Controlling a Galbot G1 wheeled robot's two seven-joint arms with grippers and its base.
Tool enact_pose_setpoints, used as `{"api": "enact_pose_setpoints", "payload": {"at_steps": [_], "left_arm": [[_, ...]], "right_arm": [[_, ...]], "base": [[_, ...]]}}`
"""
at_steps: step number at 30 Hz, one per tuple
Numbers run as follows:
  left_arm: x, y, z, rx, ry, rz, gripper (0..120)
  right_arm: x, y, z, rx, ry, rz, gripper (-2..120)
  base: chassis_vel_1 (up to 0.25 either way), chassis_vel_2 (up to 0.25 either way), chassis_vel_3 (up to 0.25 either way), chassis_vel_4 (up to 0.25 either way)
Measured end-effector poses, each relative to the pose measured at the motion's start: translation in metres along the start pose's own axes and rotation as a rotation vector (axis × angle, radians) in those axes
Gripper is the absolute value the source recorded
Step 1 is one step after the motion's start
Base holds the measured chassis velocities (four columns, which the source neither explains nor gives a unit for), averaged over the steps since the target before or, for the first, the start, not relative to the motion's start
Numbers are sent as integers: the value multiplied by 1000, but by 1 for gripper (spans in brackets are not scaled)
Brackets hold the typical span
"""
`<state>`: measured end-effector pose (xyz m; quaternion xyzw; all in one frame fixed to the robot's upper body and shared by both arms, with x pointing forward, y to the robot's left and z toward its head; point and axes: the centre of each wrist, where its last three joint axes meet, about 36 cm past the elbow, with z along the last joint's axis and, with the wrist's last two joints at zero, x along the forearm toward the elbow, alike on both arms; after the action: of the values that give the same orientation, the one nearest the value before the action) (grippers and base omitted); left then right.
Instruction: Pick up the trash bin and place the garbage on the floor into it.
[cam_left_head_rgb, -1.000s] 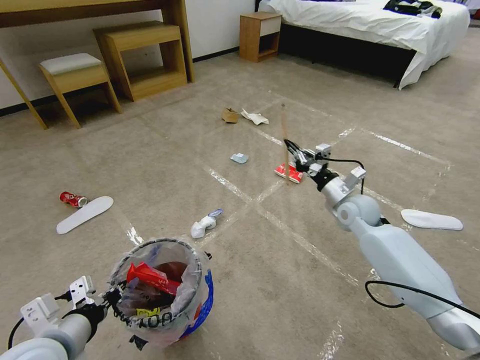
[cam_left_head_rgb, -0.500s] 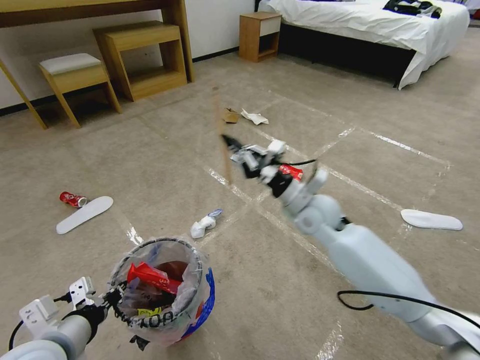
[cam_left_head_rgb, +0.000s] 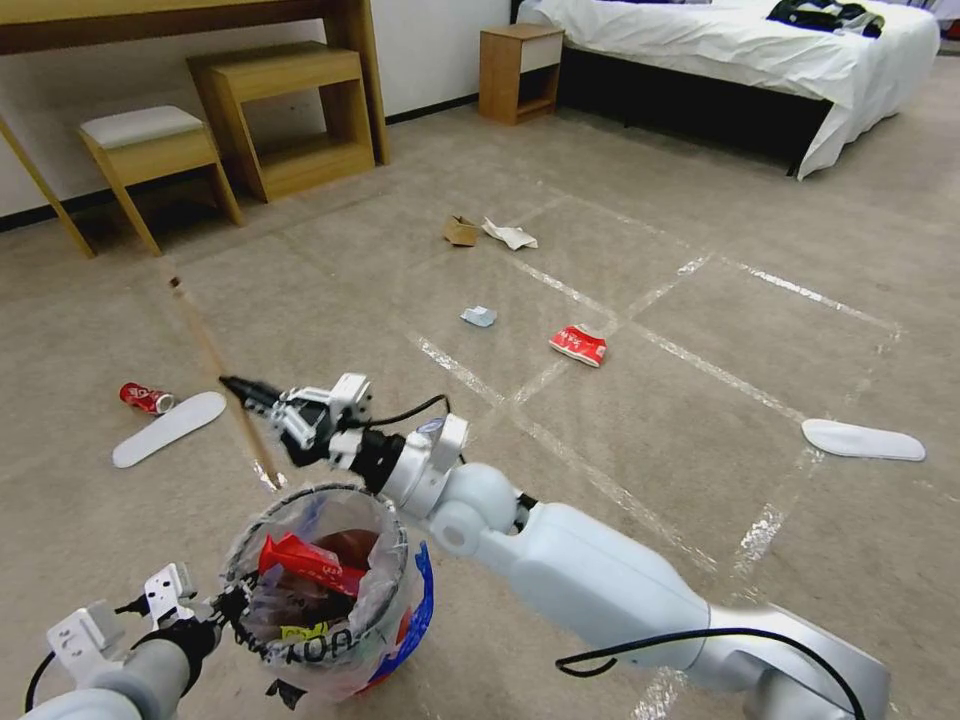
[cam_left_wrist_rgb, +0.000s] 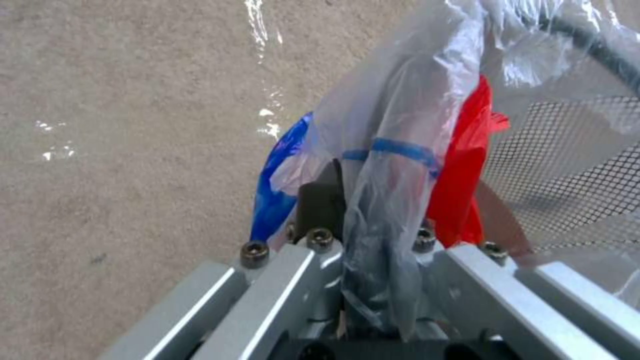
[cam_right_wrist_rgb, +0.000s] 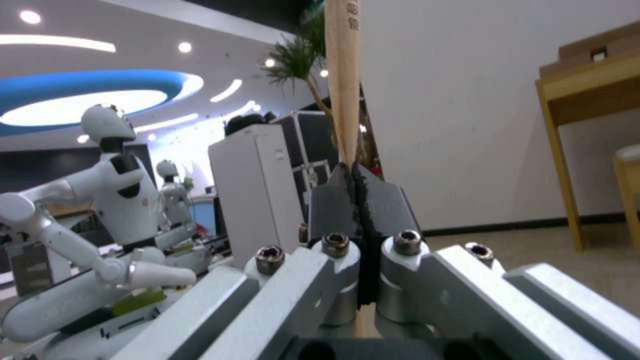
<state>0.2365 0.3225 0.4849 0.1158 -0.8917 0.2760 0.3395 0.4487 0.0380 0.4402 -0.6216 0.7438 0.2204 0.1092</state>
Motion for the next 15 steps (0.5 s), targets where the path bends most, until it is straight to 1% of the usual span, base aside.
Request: {"api": "enact_pose_setpoints", "payload": {"at_steps": [7, 15], "left_arm": [[4, -2, 1, 3, -3, 5, 0], [10, -5, 1, 3, -7, 8, 0]], "right_arm": [[8, -6, 11, 0, 28, 11, 0], [32, -14, 30, 22, 69, 25, 0]], "base": [[0, 0, 0, 0], [0, 0, 0, 0]]}}
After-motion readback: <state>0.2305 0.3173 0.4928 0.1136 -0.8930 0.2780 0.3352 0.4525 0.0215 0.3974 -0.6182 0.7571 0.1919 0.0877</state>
